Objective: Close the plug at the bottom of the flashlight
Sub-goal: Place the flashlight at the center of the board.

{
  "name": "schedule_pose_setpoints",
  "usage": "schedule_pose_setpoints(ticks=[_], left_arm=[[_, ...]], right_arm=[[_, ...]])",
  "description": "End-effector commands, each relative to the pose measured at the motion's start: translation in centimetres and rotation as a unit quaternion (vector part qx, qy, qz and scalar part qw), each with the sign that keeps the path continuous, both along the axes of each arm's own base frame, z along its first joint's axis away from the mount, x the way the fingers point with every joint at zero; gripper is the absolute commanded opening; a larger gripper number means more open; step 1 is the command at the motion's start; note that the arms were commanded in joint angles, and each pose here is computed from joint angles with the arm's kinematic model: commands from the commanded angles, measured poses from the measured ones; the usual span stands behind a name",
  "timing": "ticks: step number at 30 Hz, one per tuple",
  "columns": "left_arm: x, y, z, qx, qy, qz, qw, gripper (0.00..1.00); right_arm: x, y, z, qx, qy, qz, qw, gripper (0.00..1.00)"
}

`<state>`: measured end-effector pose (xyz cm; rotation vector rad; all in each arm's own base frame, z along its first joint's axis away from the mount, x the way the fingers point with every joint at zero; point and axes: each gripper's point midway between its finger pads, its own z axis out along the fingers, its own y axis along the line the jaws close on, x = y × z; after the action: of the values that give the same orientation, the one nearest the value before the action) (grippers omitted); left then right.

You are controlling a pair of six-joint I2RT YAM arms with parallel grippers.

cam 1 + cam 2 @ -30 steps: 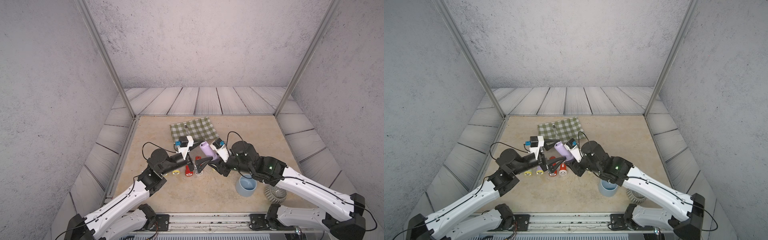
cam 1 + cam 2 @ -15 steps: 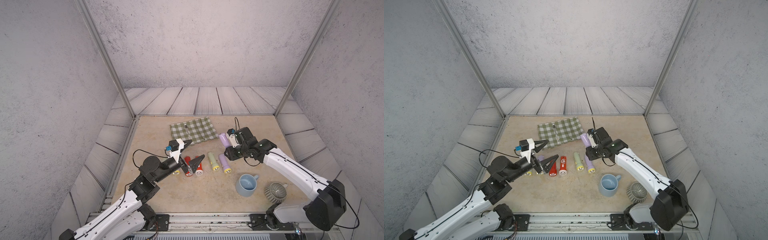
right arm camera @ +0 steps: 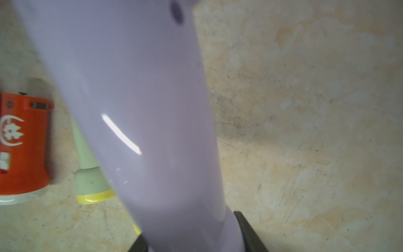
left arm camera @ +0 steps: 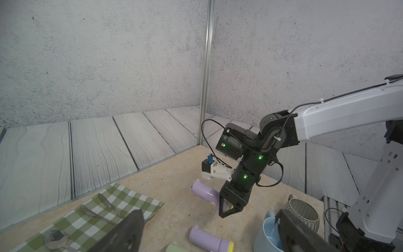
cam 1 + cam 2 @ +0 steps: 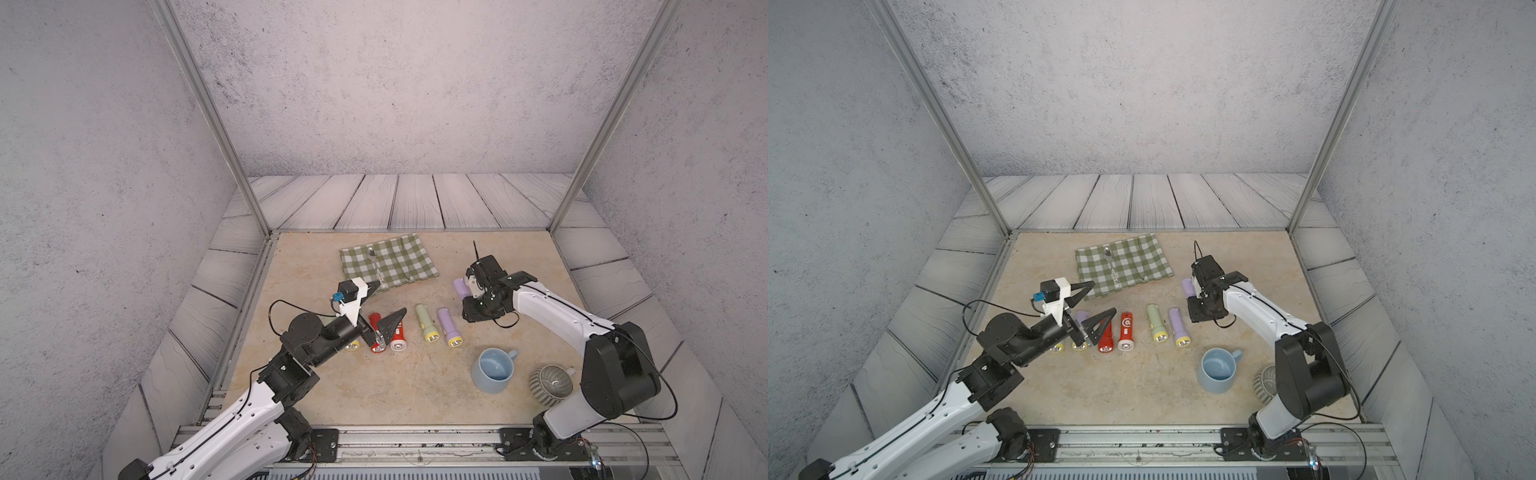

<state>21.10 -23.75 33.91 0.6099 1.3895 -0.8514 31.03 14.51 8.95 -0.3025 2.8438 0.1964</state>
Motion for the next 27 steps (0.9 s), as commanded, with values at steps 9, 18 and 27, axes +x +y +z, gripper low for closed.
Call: schedule_pose_setpoints(ticks=[9, 18, 27], left_arm=[[0.3, 0.1, -0.4, -0.001, 0.003, 0.006, 1.000, 0.98], [0.3, 0.0, -0.5, -0.001, 0.005, 0.005, 1.000, 0.98], [0.3, 0.1, -0.7, -0.001, 0.006, 0.006, 1.000, 0.98]], right_arm=[[-1.9, -1.5, -5.6, -0.046, 0.065, -0.006, 0.997, 0.04], [-2.3, -2.4, -6.2, -0.059, 0.083, -0.016, 0.995, 0.14], [-2.8, -2.5, -7.0, -0.046, 0.107, -0.028, 0.993, 0.39]])
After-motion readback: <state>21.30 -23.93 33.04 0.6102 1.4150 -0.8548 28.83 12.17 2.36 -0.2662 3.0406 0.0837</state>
